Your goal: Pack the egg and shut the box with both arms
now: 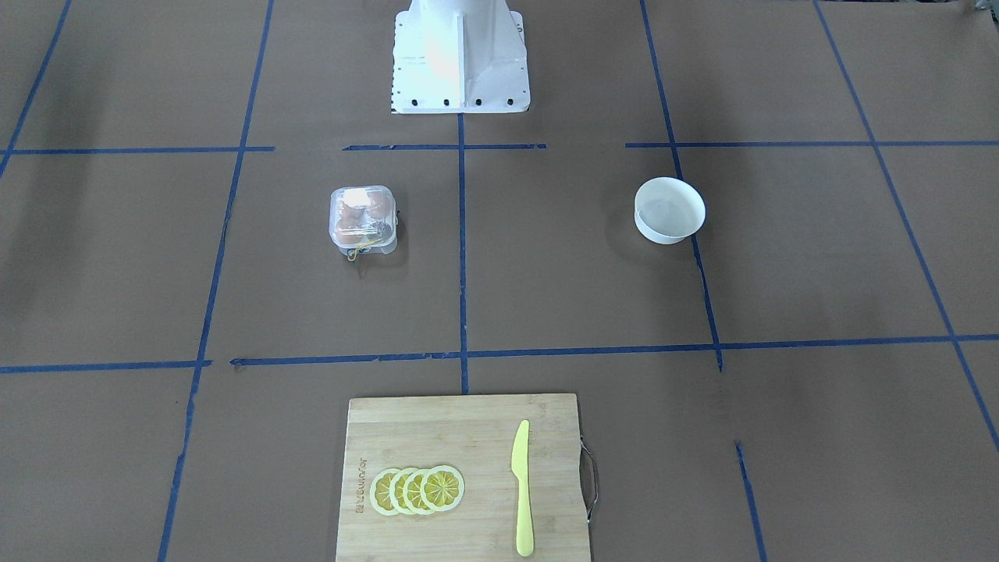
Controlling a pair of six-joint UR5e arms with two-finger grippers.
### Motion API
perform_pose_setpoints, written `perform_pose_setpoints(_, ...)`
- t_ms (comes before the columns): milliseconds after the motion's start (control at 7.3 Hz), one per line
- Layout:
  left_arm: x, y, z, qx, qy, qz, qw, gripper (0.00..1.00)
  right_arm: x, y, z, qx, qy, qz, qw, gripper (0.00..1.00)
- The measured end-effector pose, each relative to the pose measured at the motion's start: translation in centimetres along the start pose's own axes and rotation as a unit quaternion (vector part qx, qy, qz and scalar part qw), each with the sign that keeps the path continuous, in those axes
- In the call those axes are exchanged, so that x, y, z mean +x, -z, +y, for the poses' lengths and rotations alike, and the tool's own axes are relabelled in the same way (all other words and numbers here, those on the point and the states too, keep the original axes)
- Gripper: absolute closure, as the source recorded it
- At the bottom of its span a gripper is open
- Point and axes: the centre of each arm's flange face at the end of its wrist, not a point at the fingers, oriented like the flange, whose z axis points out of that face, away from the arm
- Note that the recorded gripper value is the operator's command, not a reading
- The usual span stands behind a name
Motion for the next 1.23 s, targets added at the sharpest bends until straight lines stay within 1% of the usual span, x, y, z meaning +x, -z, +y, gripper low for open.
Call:
perform_pose_setpoints(137,-0.2,-0.4,0.6,-0.015,0.011,0.001,0.9998,0.00,0.1,-0.1,0.1,-0.001,-0.002,-0.001,1.0000,0.00)
perform_pose_setpoints(274,-0.2,-0.5,0.8,-0.021,0.014,0.003,0.9997,0.00,0.1,-0.2,0.1,-0.001,-0.002,-0.001,1.0000,0.00)
perform_pose_setpoints(548,0.5,-0.1,0.3,-0.016,0.009,0.011,0.9998,0.00,0.1,-0.2,0.1,-0.001,-0.002,-0.003,1.0000,0.00)
perform_pose_setpoints(959,1.8,1.1,-2.6,-0.008,-0.001,0.006,1.0000,0.00,-0.1,0.0,-0.1,0.001,0.000,-0.005,1.0000,0.00)
perform_pose_setpoints(1233,2.9,2.2,-4.7,-0.011,0.001,0.005,0.9999,0.00,-0.2,0.1,-0.1,0.002,0.001,-0.005,1.0000,0.00)
